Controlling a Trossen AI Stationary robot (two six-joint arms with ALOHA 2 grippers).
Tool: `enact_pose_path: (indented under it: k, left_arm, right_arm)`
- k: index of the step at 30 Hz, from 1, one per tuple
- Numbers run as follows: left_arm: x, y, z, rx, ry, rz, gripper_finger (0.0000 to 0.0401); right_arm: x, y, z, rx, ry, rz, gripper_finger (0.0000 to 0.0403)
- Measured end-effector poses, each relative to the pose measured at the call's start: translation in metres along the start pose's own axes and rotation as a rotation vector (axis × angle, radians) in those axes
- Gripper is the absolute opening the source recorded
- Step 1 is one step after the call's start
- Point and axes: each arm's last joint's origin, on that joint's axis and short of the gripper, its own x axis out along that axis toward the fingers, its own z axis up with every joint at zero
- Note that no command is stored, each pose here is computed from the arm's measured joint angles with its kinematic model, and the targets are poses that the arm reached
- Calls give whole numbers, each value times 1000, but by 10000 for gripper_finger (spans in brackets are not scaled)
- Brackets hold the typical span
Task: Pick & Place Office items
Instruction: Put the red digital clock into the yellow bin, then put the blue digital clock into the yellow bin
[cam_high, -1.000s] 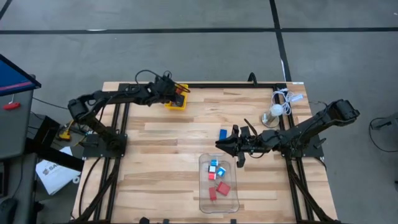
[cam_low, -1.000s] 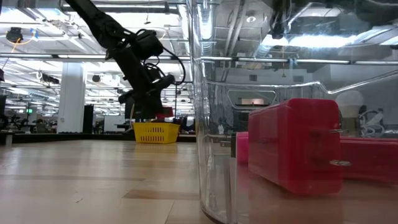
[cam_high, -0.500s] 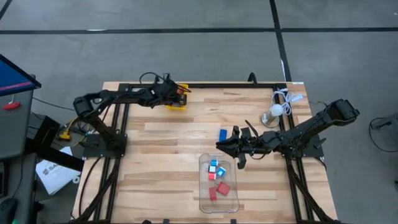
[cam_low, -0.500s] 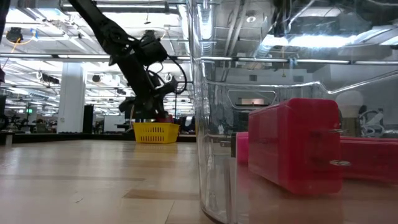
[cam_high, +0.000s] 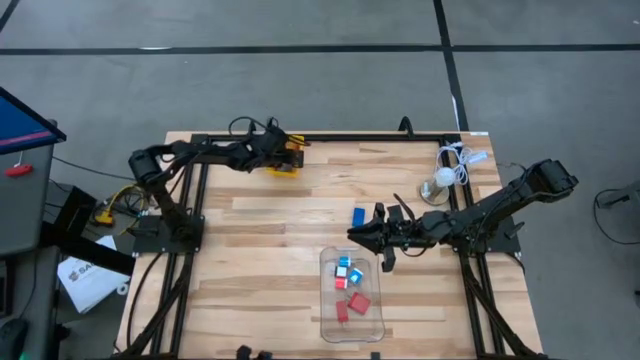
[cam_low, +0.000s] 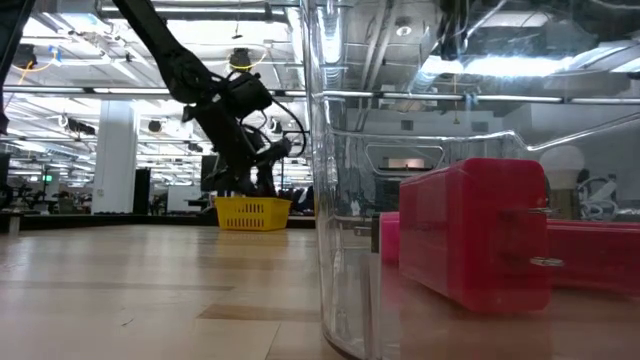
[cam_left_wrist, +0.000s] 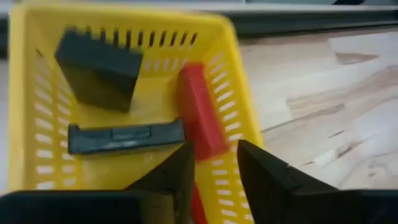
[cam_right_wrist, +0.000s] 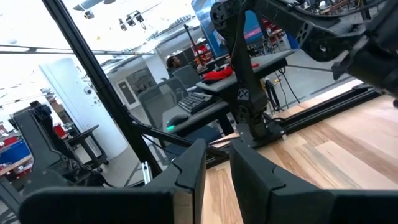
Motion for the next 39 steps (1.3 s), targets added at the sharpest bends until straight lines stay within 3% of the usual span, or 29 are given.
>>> enact_pose_path:
  k: [6, 11, 18, 20, 22, 26, 29, 32, 34, 36, 39]
  left_arm:
    - [-27, -13, 17, 82, -112, -91, 155]
    - [-73, -37, 15, 283, -176, -228, 169]
    - [-134, -44, -43, 583, -86, -408, 165]
    - [-147, -43, -62, 628, -87, -450, 165]
    - [-155, -39, -79, 665, -80, -466, 166]
    - [-166, -37, -98, 683, -147, -446, 174]
    - [-172, -44, -103, 713, -230, -520, 183]
    - [-179, -54, -102, 728, -326, -610, 193]
    - [-183, -59, -96, 698, -407, -656, 198]
    - [-187, -60, -86, 634, -486, -653, 203]
    - [-187, -56, -74, 465, -545, -576, 207]
  right_arm:
    - [0, -2, -3, -13, 21, -30, 67]
    - [-3, -11, -15, -41, 115, -137, 67]
    - [-10, -15, -23, -89, 223, -208, 67]
    - [-15, -18, -21, -138, 271, -275, 67]
    - [-22, -29, -14, -161, 322, -414, 67]
    - [-29, -49, 19, -114, 386, -617, 77]
    - [-24, -56, 45, -127, 487, -613, 102]
    - [-12, -58, 67, -227, 610, -585, 139]
    - [-5, -62, 79, -292, 707, -629, 170]
    - [6, -67, 96, -195, 716, -715, 203]
    - [21, -83, 112, 94, 690, -932, 250]
